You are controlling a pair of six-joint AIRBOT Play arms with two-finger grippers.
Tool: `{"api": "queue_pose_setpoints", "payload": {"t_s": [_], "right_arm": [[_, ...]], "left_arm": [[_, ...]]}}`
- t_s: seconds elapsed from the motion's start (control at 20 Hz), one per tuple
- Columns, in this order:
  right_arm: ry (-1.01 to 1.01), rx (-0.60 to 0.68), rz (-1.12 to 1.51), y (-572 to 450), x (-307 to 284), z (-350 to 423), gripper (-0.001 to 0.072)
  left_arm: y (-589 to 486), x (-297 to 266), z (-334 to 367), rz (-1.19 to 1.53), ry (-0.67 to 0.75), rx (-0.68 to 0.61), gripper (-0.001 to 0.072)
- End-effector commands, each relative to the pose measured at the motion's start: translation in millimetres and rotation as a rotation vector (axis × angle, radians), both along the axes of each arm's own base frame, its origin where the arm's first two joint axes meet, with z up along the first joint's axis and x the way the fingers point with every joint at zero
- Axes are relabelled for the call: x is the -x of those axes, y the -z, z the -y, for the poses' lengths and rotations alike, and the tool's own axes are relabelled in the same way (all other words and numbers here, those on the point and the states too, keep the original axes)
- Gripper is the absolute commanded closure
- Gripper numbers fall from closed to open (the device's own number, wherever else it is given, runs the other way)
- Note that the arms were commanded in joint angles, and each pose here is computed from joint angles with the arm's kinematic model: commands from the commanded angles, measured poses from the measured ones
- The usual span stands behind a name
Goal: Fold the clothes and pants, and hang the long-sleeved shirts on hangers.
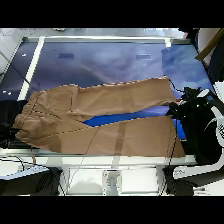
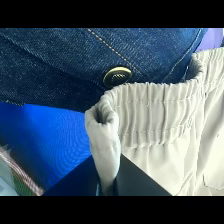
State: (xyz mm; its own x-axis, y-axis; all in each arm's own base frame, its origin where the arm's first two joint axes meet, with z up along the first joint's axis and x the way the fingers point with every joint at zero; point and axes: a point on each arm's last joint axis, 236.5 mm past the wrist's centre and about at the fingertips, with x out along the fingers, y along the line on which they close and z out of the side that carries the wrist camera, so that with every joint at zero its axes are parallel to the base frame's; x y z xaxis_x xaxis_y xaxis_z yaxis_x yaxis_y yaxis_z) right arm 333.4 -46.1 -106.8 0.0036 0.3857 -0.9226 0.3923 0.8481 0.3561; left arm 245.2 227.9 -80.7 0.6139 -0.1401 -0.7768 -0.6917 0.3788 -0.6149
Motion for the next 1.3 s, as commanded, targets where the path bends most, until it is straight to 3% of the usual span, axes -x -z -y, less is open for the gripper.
{"api": "queue_pose_setpoints", "payload": {"t_s": [0.0, 0.05, 0.1, 0.15, 0.2, 0.35, 0.65, 0.85, 1.05, 1.25], "right_arm": [[-0.041, -0.019, -0.018, -2, 7, -4, 0.0405], [-0.042, -0.019, -0.018, -1, 7, -4, 0.0406], [-0.047, -0.02, -0.018, -1, 8, -5, 0.0472], [-0.054, -0.021, -0.021, 0, 8, -6, 0.0675], [-0.056, -0.024, -0.015, -1, 7, -7, 0.0695], [-0.064, 0.002, 0.052, -27, -1, -6, 0.0696], [-0.025, 0.22, 0.426, -184, -22, 34, 0.0699], [-0.015, 0.256, 0.627, -258, -46, 32, 0.0699], [0.008, 0.233, 0.702, -261, -89, 30, 0.0699], [0.073, 0.182, 0.655, -208, -142, 27, 0.0699]], "left_arm": [[0, 0, 0, 0.0, 0.001, -0.001, 0.0683], [0, 0, 0, 0.0, 0.0, -0.001, 0.0683], [0, 0, 0, 0.0, 0.0, -0.001, 0.0683], [0, 0, 0, 0.0, 0.0, -0.001, 0.0683], [0, 0, 0, 0.001, 0.0, -0.001, 0.0683], [-16, 0, 1, 0.014, 0.039, -0.008, 0.0684], [-119, 23, -36, -0.112, 0.153, -0.267, 0.0686], [-195, -26, -14, -0.025, 0.318, -0.427, 0.0687], [-220, -97, 5, -0.032, 0.429, -0.644, 0.0687], [-164, -141, 20, -0.225, 0.502, -0.682, 0.0687]]}}
